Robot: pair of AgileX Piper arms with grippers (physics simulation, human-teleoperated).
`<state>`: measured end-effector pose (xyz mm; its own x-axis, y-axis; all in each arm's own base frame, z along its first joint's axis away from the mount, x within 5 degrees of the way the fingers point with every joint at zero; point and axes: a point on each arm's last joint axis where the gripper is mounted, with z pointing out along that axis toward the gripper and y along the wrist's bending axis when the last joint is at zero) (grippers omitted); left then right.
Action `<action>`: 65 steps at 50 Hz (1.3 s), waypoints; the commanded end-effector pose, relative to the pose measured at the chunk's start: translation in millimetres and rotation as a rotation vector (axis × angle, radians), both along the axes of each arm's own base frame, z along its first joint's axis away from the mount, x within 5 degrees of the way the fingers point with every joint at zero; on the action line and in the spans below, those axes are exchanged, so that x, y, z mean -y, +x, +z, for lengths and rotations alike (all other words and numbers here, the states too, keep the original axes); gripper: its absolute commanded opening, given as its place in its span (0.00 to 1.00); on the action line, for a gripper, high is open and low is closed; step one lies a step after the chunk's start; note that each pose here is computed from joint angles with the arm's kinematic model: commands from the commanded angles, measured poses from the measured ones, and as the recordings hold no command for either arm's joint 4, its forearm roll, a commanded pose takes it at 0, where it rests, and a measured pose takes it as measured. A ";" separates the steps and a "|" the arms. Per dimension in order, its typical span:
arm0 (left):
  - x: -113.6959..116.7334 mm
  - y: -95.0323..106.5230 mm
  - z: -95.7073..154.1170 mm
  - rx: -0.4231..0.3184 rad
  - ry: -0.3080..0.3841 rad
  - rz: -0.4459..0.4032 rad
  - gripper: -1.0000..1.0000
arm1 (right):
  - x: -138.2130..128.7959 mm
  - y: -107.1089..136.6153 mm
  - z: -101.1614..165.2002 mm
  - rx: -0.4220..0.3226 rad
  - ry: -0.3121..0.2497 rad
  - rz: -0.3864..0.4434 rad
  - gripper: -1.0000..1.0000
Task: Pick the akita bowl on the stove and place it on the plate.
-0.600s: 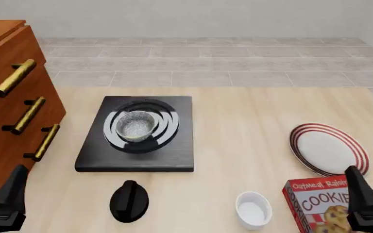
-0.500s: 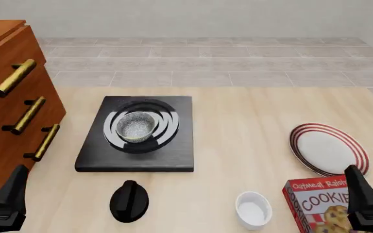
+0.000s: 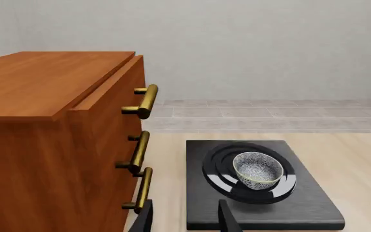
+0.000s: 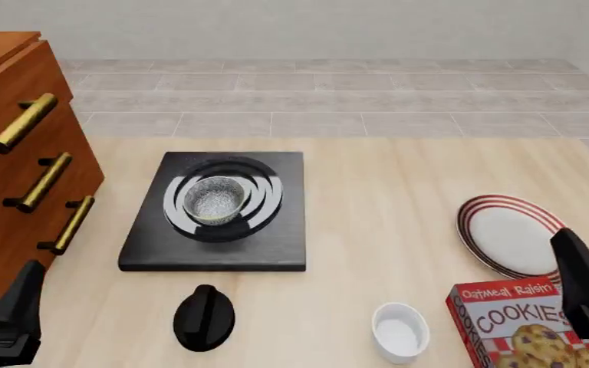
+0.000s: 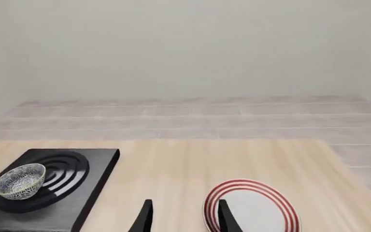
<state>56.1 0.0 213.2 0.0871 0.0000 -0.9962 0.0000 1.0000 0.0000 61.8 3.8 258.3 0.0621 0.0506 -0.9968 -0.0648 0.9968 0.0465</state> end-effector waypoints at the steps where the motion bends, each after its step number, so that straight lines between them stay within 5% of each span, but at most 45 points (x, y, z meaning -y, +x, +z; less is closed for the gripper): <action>1: 0.0 0.0 0.0 0.000 0.000 0.000 1.00 | -8.2 21.9 24.9 -0.040 -0.014 0.081 1.00; 5: 0.0 0.0 0.0 0.000 0.000 0.000 1.00 | -15.0 34.3 36.4 -0.067 0.003 0.132 1.00; 16: 0.0 0.0 0.0 0.000 0.000 0.000 1.00 | -31.8 69.0 51.3 -0.105 -0.067 0.203 1.00; 21: 0.0 0.0 0.0 0.000 0.000 0.000 1.00 | -42.2 85.1 51.0 -0.128 -0.085 0.242 1.00; 23: 0.0 0.0 0.0 0.000 0.000 0.000 1.00 | -44.7 89.9 51.5 -0.136 -0.048 0.247 1.00; 26: 0.0 0.0 0.0 0.000 0.000 0.000 1.00 | -50.1 111.6 42.1 -0.192 -0.103 0.241 1.00; 35: 0.0 0.0 0.0 0.000 0.000 0.000 1.00 | -70.8 139.0 49.2 -0.211 -0.140 0.297 1.00; 45: 0.0 0.0 0.0 0.000 0.000 0.000 1.00 | -99.6 170.1 52.5 -0.231 -0.134 0.360 1.00; 65: 0.0 0.0 0.0 0.000 0.000 0.000 1.00 | -153.2 209.8 52.6 -0.296 -0.178 0.466 1.00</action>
